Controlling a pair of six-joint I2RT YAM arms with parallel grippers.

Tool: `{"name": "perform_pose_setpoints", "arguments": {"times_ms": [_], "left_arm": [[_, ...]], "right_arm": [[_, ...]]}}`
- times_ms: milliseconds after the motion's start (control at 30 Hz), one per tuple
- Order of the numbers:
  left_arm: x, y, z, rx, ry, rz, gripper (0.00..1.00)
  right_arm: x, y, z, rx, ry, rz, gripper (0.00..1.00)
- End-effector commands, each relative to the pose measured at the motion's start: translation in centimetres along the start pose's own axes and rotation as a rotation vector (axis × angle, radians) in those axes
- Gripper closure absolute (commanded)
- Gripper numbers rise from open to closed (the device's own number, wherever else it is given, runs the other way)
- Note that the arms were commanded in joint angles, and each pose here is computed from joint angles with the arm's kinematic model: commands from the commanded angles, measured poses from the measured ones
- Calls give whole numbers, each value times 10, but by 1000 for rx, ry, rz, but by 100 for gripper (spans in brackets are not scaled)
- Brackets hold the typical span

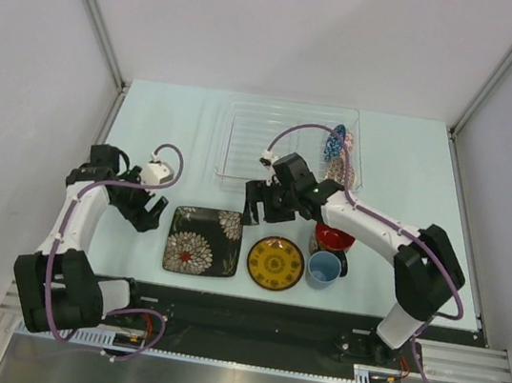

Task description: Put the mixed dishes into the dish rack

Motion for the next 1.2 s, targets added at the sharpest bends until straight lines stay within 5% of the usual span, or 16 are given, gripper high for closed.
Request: {"name": "perform_pose_setpoints", "arguments": {"times_ms": [0, 500, 900, 1167], "left_arm": [[2, -6, -9, 13, -96, 11, 10], [-6, -42, -28, 42, -175, 2, 8], [-17, -62, -43, 110, -245, -27, 8], [-21, -81, -19, 70, -258, -20, 8]], "right_arm": [[21, -20, 11, -32, 26, 137, 15], [7, -87, -23, 122, 72, 181, 17], [3, -109, -35, 165, 58, 199, 18], [5, -106, -26, 143, 59, 227, 21]]}}
Point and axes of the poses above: each gripper's point midway between its finger pads, its own y axis back along the fingers, its own x axis along the line the jaws close on, z = x × y, the point moved 6 cm from there along y, back along the fingers, and after that the axes turned 8 degrees about -y, right-handed, at the moved point
